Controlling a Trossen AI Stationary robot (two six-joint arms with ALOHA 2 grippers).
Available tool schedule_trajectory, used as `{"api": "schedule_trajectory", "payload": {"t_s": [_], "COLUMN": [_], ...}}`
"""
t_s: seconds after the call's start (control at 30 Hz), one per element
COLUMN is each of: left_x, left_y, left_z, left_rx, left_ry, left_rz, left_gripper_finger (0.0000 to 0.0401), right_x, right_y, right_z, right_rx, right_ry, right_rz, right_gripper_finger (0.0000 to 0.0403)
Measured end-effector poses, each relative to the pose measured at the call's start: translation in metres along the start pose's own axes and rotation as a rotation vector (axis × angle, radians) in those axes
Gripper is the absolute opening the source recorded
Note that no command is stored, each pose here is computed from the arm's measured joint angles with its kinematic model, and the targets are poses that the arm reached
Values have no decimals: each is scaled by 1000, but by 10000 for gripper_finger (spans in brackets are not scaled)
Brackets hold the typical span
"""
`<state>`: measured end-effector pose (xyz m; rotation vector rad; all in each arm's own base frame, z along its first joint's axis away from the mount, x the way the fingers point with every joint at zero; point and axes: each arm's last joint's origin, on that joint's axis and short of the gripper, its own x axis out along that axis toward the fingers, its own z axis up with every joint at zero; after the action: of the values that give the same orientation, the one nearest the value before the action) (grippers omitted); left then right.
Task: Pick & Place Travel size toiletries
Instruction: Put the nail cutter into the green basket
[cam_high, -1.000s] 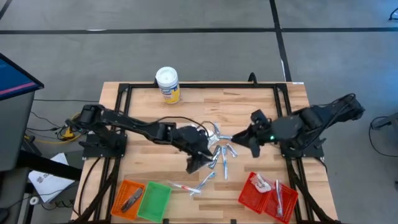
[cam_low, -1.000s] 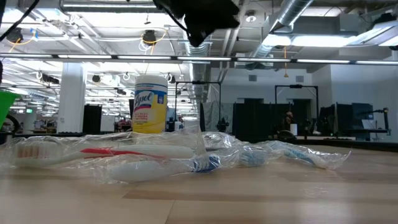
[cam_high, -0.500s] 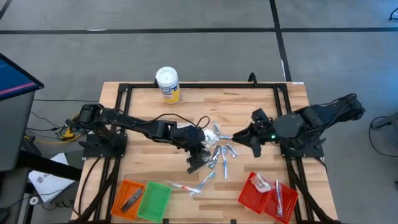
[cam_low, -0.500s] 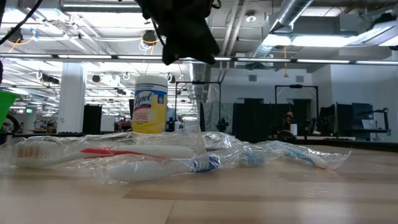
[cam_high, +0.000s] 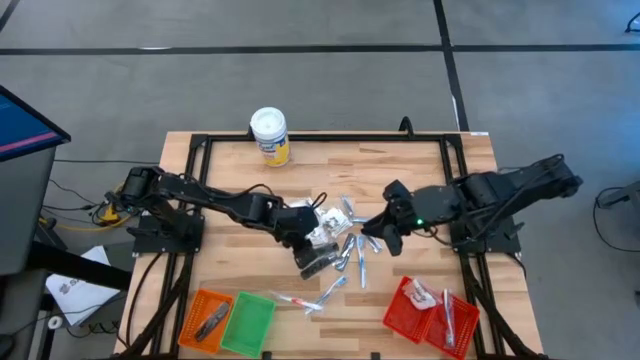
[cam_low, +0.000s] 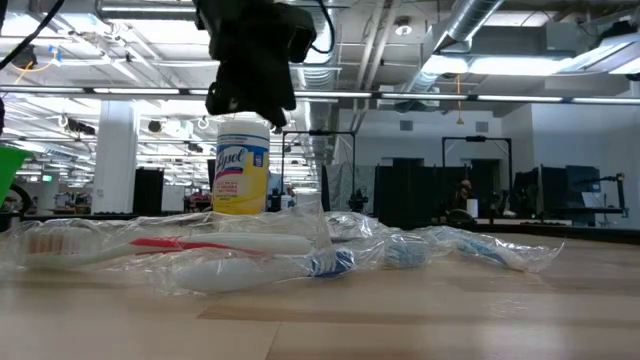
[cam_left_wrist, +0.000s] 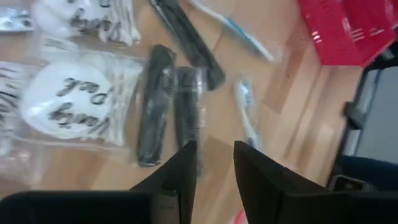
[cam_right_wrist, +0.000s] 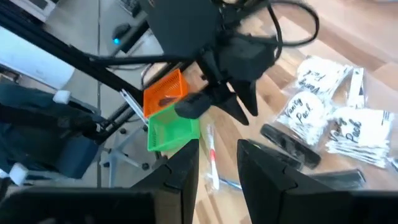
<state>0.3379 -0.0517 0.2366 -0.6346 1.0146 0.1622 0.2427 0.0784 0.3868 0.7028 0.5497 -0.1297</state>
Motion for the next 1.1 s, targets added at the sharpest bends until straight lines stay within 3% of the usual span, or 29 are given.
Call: {"api": "schedule_trajectory", "payload": {"t_s": [0.23,0.37,0.57,0.7,0.9,1.1], "left_x": [0,1,14,25,33,12], "left_y": [-9,-8,14,32,39,31], "left_z": [-10,-18,-40,-58,-65,-56], "left_rx": [-62,-162,-278,-292,-312,-289], "left_ry": [70,130,218,272,262,121], "left_rz": [-53,-10,82,138,114,29], "left_gripper_finger": [99,99,99,99,99,99], "right_x": [9,12,13,13,15,19], "right_y": [2,1,1,-3,-20,-24], "right_z": [-3,-6,-5,-2,5,8], "right_rx": [-6,-8,-5,4,42,-6], "right_ry": [30,64,75,70,87,88], "right_rz": [0,-5,7,-12,-113,-132], "right_gripper_finger": [102,102,102,102,102,102]}}
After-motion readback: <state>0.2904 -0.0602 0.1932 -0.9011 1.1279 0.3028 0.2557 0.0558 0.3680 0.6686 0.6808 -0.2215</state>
